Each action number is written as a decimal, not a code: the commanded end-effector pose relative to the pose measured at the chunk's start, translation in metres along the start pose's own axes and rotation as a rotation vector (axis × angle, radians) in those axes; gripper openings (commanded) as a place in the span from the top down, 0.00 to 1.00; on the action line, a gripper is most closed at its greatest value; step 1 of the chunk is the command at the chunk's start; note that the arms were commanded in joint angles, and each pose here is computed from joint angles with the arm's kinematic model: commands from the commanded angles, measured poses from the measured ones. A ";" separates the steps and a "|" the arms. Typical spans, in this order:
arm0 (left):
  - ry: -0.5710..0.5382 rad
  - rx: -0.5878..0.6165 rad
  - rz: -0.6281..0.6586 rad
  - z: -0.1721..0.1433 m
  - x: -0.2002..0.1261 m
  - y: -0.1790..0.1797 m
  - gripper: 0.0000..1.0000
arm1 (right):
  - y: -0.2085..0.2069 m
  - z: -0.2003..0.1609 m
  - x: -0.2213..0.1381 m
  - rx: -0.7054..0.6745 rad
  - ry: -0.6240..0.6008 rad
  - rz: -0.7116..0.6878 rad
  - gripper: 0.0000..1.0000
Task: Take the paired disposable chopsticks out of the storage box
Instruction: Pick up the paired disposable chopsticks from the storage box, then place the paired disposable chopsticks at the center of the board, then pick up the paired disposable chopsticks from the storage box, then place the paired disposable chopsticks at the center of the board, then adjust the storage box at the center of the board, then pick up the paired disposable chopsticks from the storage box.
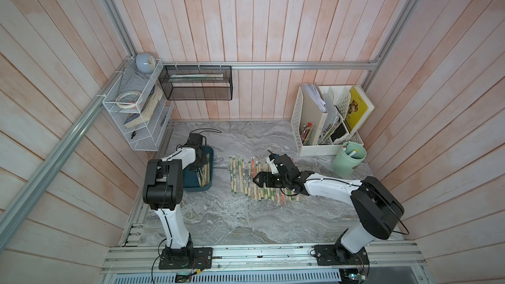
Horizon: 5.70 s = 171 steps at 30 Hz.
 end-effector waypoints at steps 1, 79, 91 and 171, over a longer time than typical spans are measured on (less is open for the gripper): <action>-0.002 0.005 0.013 0.002 -0.016 0.003 1.00 | -0.001 0.001 -0.002 -0.005 -0.001 -0.002 0.03; 0.055 -0.101 0.052 -0.009 -0.015 0.016 0.52 | 0.059 0.066 0.020 -0.065 0.049 0.072 0.03; 0.146 -0.135 -0.038 -0.051 0.018 0.008 0.92 | 0.056 0.064 0.025 -0.064 0.057 0.060 0.03; 0.041 -0.205 0.079 -0.025 -0.012 0.067 0.60 | 0.033 0.059 0.036 -0.033 0.078 0.068 0.03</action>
Point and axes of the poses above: each gripper's point midway between its finger pads, its own x axis out along the fingers, its own y axis along the line the jaws close on, z = x × y, the point moved 5 cm from there along -x, back along the fingers, and after that the axes turned 8 degrees about x, right-handed, at the moved point
